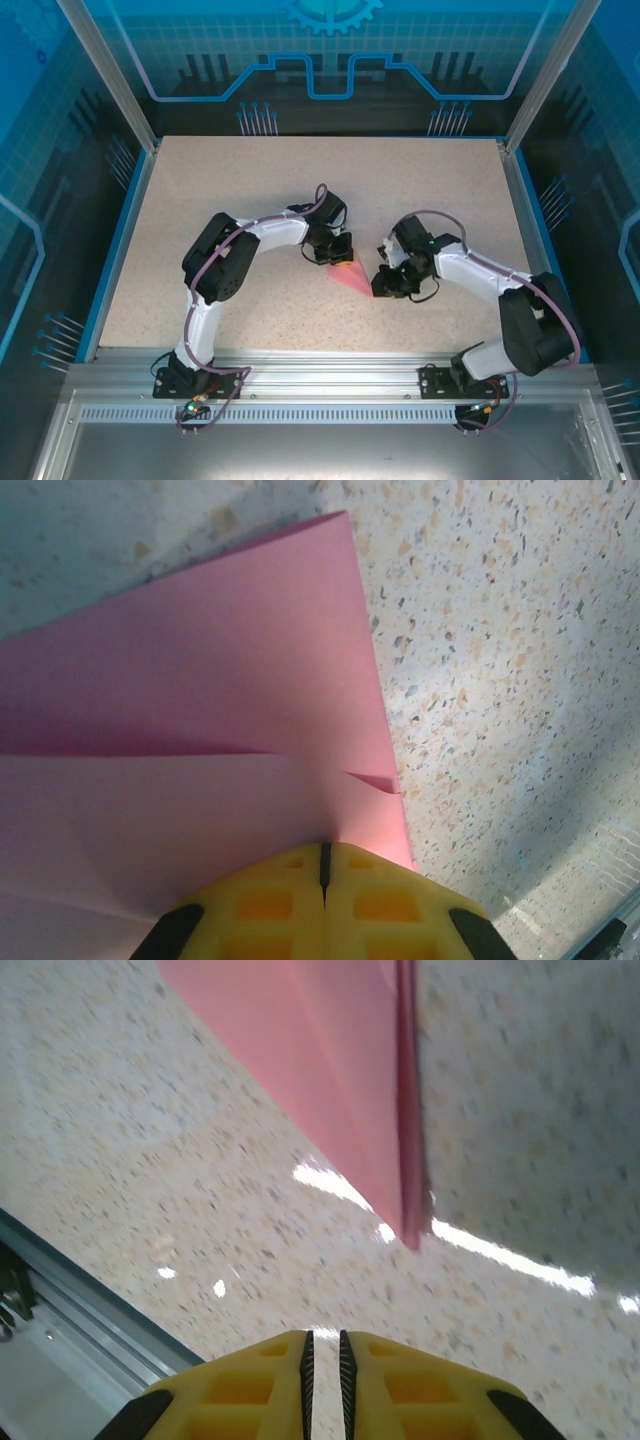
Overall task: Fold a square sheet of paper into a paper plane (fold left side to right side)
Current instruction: Fourth fold the wing at the center of the table.
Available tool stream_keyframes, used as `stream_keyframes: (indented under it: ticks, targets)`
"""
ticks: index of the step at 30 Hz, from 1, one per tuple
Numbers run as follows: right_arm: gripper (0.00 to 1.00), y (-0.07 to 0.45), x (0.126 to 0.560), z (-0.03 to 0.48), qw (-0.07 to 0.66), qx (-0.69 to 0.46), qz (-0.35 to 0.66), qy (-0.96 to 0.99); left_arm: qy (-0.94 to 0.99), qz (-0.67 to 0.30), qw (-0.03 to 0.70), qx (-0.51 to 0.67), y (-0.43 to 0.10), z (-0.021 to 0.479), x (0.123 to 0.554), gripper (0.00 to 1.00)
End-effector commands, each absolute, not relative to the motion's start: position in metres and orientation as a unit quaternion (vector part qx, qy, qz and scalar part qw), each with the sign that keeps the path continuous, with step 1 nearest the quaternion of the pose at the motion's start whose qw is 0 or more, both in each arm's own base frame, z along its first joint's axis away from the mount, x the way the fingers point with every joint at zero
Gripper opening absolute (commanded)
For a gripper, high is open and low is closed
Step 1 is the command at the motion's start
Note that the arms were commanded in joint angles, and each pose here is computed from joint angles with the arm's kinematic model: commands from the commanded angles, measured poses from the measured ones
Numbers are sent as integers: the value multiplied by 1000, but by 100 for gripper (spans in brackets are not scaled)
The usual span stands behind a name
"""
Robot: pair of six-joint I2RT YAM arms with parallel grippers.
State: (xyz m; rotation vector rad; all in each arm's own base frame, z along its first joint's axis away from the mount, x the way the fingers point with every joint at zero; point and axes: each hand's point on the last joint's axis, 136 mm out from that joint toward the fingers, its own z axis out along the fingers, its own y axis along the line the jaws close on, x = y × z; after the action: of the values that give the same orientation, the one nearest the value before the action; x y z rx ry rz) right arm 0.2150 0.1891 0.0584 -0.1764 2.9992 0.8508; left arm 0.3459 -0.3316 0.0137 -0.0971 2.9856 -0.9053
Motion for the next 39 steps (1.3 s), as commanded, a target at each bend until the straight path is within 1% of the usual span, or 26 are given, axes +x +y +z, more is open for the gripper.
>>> stream_keyframes:
  ticks: [1,4,9,13,20,23,27,33,39]
  targets:
    - [17,208,229,50,6,-57,286,957,977,-203,-19,-57,-294,-31,332,6]
    - [17,211,239,36,0,-54,276,960,977,-204,-19,-57,-295,-30,332,6]
    - [15,201,231,6,-40,-46,241,969,977,-205,-17,-56,-295,-27,333,6]
    - [13,181,216,-14,-67,-26,193,979,976,-212,-10,-54,-297,-19,335,7]
    - [11,157,197,-35,-91,-4,153,984,967,-250,36,-39,-303,34,341,15]
    - [10,155,198,-36,-88,-6,149,985,961,-268,57,-29,-305,58,337,19]
    - [9,159,203,-35,-83,-9,157,984,956,-283,71,-11,-310,79,322,20]
    - [9,162,207,-33,-80,-11,164,983,955,-291,53,11,-327,73,291,17]
    - [9,162,207,-34,-82,-11,164,983,950,-309,30,21,-349,59,283,16]
